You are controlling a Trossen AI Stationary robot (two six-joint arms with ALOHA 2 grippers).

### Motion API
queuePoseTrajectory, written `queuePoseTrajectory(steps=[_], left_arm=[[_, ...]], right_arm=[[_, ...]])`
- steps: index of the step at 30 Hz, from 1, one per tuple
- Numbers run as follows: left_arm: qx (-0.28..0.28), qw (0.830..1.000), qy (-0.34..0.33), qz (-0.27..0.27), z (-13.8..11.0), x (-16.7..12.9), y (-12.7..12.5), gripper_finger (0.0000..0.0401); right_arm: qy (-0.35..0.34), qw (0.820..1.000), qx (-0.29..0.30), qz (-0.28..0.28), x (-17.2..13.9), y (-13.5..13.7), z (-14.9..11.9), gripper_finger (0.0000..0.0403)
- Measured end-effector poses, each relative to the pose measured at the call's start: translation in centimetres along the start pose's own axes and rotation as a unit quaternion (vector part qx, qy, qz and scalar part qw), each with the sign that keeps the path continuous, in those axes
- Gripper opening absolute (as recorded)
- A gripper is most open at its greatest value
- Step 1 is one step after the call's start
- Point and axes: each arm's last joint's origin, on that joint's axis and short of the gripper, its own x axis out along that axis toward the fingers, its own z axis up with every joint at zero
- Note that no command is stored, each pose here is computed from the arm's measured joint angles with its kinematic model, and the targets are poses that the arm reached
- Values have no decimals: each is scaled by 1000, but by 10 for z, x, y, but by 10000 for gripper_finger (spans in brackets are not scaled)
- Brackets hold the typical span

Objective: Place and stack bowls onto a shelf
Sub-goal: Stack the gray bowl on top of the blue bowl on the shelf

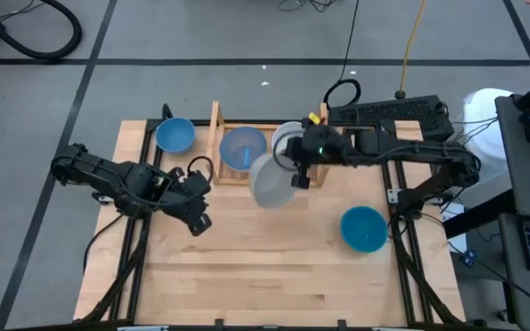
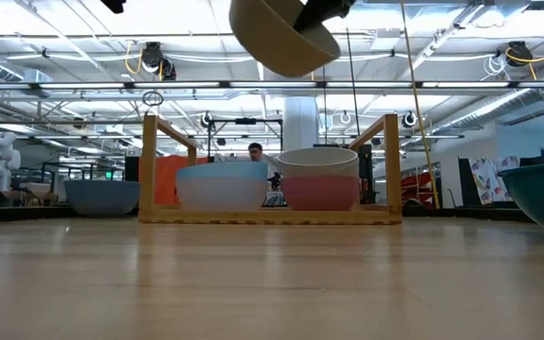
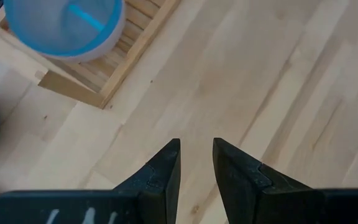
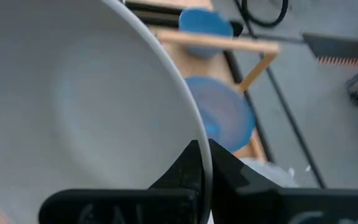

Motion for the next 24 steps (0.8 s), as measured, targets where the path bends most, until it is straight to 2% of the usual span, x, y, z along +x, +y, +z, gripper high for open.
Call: queuePoseTrajectory(steps=[9, 13, 18, 24], left_arm=[[-52, 999, -2, 15, 11, 5, 10, 99], [-63, 998, -3, 20, 14, 6, 14, 99], [-76, 997, -4, 27, 19, 8, 19, 99], [-72, 996, -17, 45, 24, 10, 25, 99]], right_arm=[[-91, 995, -25, -21, 5, -50, 16, 0], [-98, 994, -32, -44, 11, -66, 15, 0], [-102, 994, -39, -20, 28, -79, 11, 0], [-99, 994, -48, 6, 68, -87, 5, 0]])
